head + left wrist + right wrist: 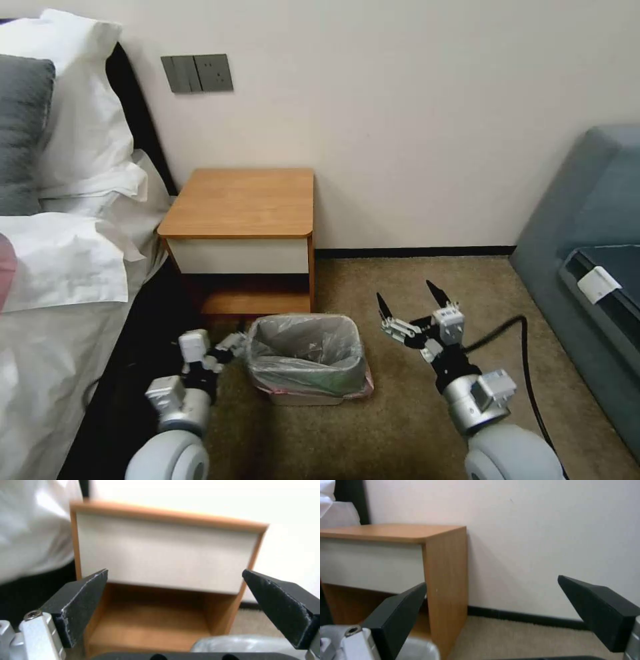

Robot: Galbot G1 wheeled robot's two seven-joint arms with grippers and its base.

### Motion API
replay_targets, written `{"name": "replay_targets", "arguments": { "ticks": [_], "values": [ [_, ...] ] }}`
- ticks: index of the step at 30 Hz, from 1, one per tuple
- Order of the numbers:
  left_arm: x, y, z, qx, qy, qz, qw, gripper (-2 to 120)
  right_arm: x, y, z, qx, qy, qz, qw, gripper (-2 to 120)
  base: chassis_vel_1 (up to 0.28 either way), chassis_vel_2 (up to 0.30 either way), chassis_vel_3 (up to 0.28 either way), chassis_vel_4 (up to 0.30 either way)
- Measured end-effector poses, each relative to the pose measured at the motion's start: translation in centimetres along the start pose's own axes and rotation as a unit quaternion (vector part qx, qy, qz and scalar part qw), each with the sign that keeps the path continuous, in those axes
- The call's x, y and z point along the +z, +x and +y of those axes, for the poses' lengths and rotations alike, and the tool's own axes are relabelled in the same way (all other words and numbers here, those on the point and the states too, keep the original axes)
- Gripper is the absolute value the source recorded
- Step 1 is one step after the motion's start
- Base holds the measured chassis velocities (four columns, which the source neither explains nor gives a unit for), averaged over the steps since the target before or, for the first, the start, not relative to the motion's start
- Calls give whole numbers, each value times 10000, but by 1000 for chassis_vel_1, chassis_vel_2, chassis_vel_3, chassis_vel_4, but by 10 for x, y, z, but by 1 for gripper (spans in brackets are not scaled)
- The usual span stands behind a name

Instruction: Pick up the garbage bag from the table and place it over the trash can.

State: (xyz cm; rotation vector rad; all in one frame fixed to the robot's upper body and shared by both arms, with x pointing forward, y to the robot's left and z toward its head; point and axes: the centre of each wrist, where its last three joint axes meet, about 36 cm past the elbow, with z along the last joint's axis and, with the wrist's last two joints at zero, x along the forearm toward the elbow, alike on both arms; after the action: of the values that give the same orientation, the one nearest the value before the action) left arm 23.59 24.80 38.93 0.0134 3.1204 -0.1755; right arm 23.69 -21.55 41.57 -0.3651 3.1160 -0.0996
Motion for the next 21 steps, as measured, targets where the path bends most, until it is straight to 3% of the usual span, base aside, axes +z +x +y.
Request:
{"name": "replay_targets", "arguments": {
  "ticks": [4, 7, 21],
  "values": [
    [-10, 29, 11, -111, -109, -349, 9993, 100, 5, 20, 11, 143, -85, -20, 9999, 100, 0, 0, 0, 0],
    [-22, 84, 35, -456, -308, -342, 9979, 100, 12, 44, 25, 418, -142, -87, 9990, 100, 0, 0, 0, 0],
    [-26, 96, 39, -516, -405, -315, 9973, 100, 13, 53, 28, 586, -78, -66, 9982, 100, 0, 0, 0, 0]
  ]
}}
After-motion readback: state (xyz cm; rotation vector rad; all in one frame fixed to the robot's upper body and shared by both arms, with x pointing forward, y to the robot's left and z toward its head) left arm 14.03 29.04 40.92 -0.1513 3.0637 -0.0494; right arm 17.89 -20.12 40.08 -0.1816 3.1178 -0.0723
